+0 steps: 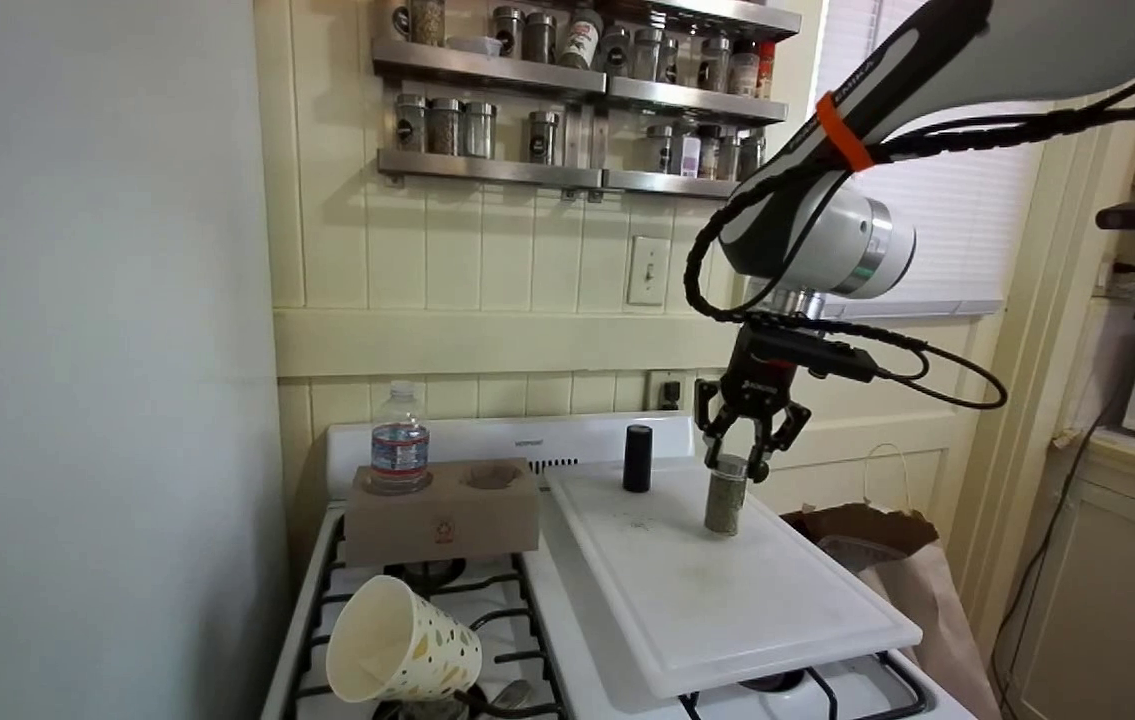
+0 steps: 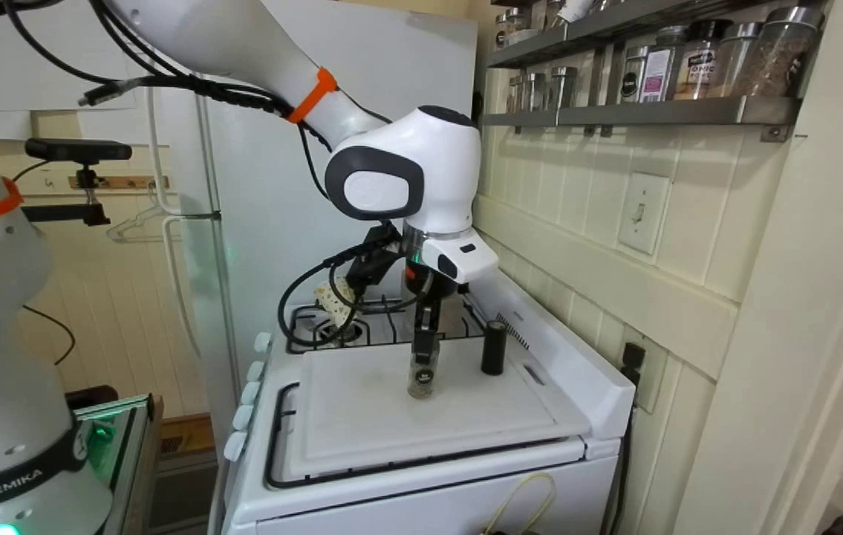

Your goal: Move the brown spice bottle to the right

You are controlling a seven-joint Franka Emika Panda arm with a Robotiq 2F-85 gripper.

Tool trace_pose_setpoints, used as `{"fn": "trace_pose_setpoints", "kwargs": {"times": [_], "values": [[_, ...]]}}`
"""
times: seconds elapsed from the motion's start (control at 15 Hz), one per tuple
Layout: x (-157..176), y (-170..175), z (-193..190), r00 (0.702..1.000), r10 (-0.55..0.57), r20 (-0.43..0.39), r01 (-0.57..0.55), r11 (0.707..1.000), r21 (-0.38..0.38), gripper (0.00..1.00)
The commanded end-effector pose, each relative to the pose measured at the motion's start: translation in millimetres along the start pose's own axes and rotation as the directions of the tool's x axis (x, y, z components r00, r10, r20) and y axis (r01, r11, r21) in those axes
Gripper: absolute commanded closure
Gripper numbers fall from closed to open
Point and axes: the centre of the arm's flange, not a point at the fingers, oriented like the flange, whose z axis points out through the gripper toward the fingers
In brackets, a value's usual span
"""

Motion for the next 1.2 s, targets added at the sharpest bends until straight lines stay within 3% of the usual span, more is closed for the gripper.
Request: {"fn": "trace_pose_setpoints", "kwargs": {"times": [0.0, 0.4, 0.47, 0.53, 0.6, 0.73, 1.0, 1.13], "values": [[8.6, -8.8, 8.3, 1.000, -0.029, -0.001, 0.029, 0.998, -0.047, 0.74], [8.2, -18.2, 11.4, 0.998, -0.070, -0.005, 0.069, 0.995, -0.075, 0.74], [7.3, -19.6, 12.1, 0.997, -0.076, -0.004, 0.075, 0.994, -0.078, 0.55], [6.0, -21.1, 12.9, 0.997, -0.082, -0.003, 0.081, 0.993, -0.080, 0.24], [5.1, -22.3, 13.3, 0.996, -0.086, -0.003, 0.086, 0.993, -0.082, 0.23], [3.3, -24.9, 14.7, 0.995, -0.095, -0.002, 0.095, 0.992, -0.083, 0.10], [-2.2, -29.6, 14.0, 0.994, -0.106, -0.008, 0.105, 0.991, -0.081, 0.03], [-3.9, -31.3, 13.1, 0.994, -0.110, -0.012, 0.108, 0.991, -0.082, 0.19]]}}
